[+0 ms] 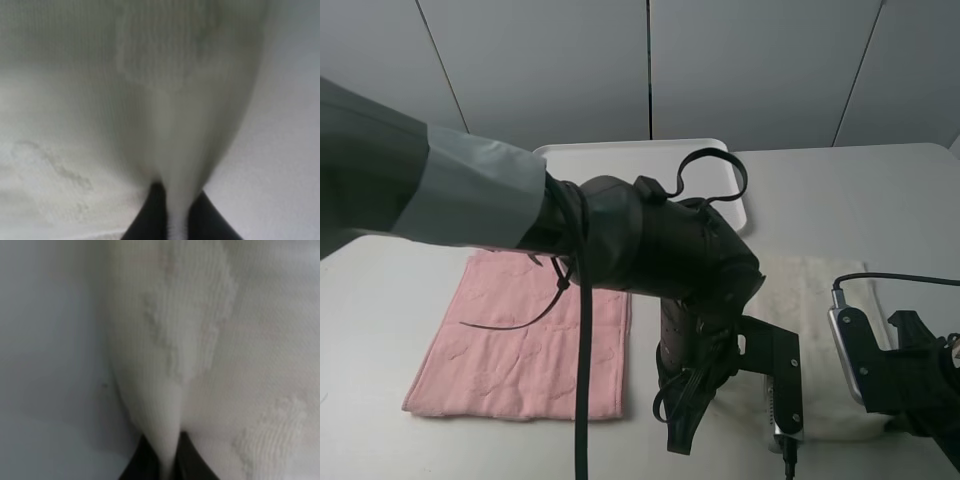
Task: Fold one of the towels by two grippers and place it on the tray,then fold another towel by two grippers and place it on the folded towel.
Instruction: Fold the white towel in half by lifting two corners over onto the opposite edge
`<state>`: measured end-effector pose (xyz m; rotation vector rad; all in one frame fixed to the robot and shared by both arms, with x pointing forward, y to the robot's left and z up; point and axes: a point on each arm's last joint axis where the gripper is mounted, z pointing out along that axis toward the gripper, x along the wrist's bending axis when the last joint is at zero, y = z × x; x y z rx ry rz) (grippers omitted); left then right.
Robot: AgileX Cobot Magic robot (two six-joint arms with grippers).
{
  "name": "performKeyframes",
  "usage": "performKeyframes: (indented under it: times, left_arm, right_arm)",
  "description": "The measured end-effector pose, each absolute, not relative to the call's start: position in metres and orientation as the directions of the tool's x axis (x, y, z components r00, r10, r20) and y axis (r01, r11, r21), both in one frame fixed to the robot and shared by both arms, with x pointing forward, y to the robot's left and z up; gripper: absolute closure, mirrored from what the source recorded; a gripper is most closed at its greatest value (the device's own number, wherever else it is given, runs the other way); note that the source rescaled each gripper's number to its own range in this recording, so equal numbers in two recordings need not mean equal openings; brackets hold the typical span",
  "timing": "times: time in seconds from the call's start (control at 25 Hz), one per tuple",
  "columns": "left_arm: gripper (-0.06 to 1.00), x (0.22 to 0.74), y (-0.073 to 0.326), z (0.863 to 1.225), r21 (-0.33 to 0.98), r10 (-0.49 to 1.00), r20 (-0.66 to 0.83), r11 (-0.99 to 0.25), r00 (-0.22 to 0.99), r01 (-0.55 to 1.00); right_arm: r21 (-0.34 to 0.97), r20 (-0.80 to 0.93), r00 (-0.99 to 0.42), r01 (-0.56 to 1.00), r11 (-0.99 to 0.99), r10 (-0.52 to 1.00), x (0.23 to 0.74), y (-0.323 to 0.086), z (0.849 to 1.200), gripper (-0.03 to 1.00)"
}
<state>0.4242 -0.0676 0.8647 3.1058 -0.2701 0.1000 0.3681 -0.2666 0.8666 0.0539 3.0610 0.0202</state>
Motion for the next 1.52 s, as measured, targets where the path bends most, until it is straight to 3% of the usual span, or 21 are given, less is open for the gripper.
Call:
performKeyframes:
  times: [0.64,0.92,1.28,1.52]
  left_arm:
    - [0.94,0.42,-0.066,0.869,0.009,-0.05,0.011,-0.999,0.999,-0.05]
    - [0.94,0.435,-0.055,0.905,0.088,0.064,0.002,-0.994,0.998,0.064]
    - [0.94,0.474,-0.033,0.93,0.201,0.289,-0.078,-0.933,0.954,0.299]
    - [0.94,0.484,-0.031,0.931,0.258,0.343,-0.096,-0.898,0.934,0.357]
  right_arm:
    - [0.146,-0.1,-0.92,0.363,0.92,0.379,0.375,-0.259,0.878,0.97]
    - [0.239,-0.109,-0.865,0.456,0.857,0.49,0.374,-0.255,0.904,0.97]
    - [0.386,-0.065,-0.657,0.677,0.626,0.751,0.385,-0.25,0.936,0.97]
    - [0.47,-0.05,-0.533,0.733,0.491,0.844,0.397,-0.249,0.946,0.97]
